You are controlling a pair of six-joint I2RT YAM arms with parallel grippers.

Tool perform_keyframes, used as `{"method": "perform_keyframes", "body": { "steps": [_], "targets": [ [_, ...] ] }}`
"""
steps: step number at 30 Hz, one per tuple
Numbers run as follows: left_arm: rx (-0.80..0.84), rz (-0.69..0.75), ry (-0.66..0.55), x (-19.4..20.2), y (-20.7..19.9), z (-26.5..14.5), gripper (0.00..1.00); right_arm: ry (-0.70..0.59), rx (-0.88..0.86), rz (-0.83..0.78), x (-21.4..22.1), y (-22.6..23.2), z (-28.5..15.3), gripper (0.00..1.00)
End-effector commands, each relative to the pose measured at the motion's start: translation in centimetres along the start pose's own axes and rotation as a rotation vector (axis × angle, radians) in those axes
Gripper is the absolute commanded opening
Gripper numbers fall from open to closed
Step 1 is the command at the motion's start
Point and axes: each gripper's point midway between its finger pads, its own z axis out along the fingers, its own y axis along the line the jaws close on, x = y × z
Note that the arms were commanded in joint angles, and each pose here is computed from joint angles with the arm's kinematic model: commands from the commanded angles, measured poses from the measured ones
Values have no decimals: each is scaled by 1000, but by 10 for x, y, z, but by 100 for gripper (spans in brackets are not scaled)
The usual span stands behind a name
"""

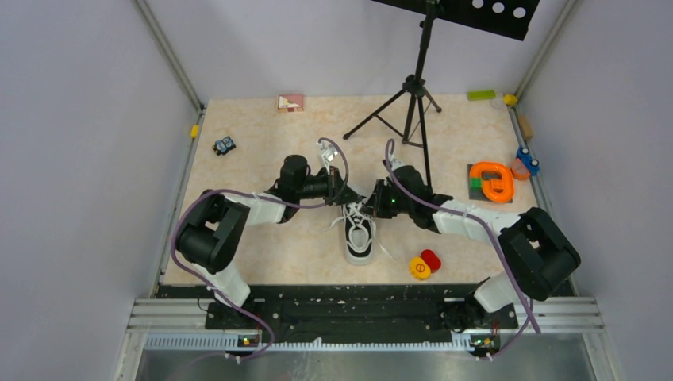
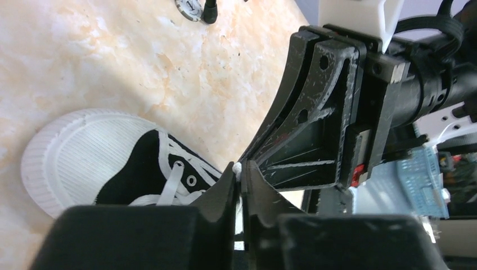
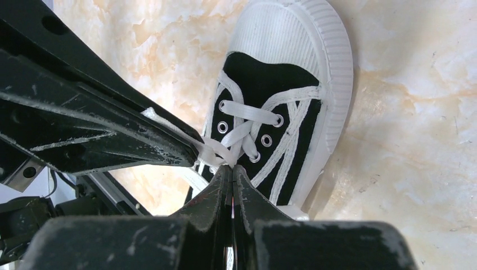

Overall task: Tie the shoes
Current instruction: Cross the shoelace with the shoelace.

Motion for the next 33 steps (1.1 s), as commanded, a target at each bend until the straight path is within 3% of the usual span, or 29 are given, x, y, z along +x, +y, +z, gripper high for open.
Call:
{"method": "perform_keyframes", "body": {
  "steps": [1, 25, 33],
  "targets": [
    [31, 70, -43, -14, -12, -3, 0, -69, -44, -23, -16, 20, -11, 0],
    [-19, 53, -58, -10, -4, -18, 0, -63, -15, -18, 3, 4, -28, 0],
    [89, 37, -25, -5, -20, -16, 0, -63, -24, -2, 4, 5, -26, 0]
  ]
}}
